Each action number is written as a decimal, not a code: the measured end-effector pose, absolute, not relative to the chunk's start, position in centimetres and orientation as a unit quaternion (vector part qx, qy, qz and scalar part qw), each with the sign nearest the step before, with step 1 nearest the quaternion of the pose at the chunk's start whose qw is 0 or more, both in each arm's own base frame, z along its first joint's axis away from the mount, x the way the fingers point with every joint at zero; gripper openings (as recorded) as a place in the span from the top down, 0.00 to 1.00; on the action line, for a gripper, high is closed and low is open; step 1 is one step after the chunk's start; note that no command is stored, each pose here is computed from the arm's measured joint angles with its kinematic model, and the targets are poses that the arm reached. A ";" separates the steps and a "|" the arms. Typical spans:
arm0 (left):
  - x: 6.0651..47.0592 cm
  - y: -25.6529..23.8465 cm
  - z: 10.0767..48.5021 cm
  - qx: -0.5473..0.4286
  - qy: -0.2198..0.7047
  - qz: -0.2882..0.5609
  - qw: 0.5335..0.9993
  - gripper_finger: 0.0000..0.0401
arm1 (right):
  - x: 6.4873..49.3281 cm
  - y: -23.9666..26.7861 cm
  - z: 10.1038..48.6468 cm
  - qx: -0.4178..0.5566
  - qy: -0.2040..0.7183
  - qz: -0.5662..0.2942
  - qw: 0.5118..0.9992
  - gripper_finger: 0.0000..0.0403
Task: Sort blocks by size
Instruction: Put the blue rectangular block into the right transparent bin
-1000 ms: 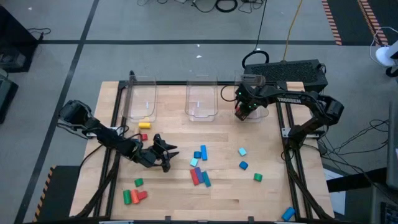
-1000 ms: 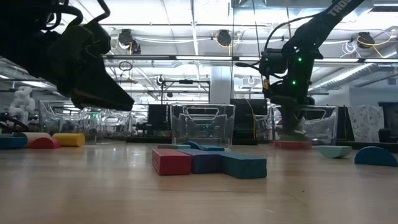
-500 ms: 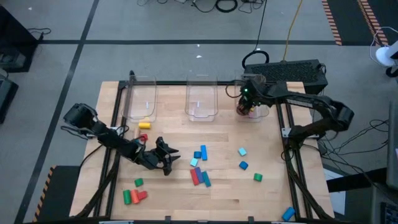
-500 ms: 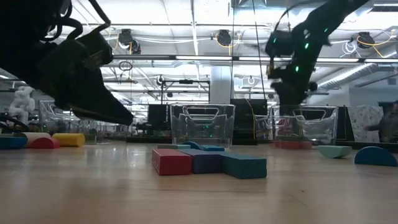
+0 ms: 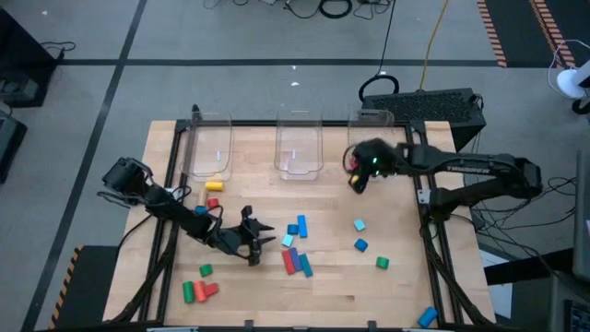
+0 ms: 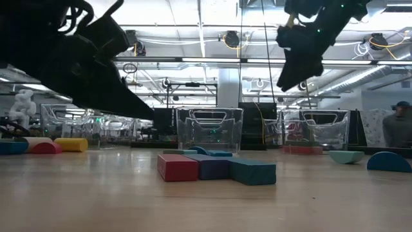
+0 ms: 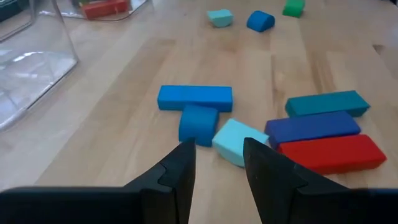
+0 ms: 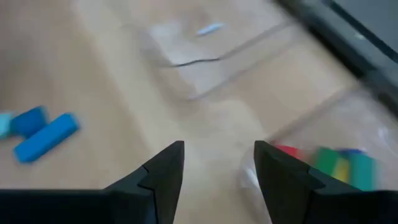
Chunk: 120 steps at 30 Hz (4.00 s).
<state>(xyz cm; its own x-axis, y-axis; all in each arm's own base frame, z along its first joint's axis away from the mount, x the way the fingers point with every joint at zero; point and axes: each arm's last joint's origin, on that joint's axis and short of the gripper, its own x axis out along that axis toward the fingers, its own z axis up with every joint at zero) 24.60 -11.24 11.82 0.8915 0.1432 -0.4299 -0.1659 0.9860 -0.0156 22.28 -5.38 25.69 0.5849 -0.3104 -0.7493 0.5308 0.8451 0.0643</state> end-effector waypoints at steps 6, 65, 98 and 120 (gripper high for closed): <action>24.6 -11.0 11.8 -0.056 0.211 0.113 0.969 0.66 | 25.2 -1.5 24.7 0.078 0.380 -0.145 0.910 0.56; 36.5 -1.5 18.3 0.346 0.387 -0.194 0.832 0.66 | 25.2 8.6 19.7 -0.062 0.508 0.026 0.859 0.56; 41.2 -1.1 15.3 0.365 0.543 -0.274 0.705 0.66 | 25.2 7.6 19.6 -0.081 0.514 -0.005 0.854 0.56; 41.7 -1.2 13.1 0.175 0.594 -0.175 0.765 0.71 | 25.7 7.6 19.9 -0.026 0.484 -0.057 0.873 0.56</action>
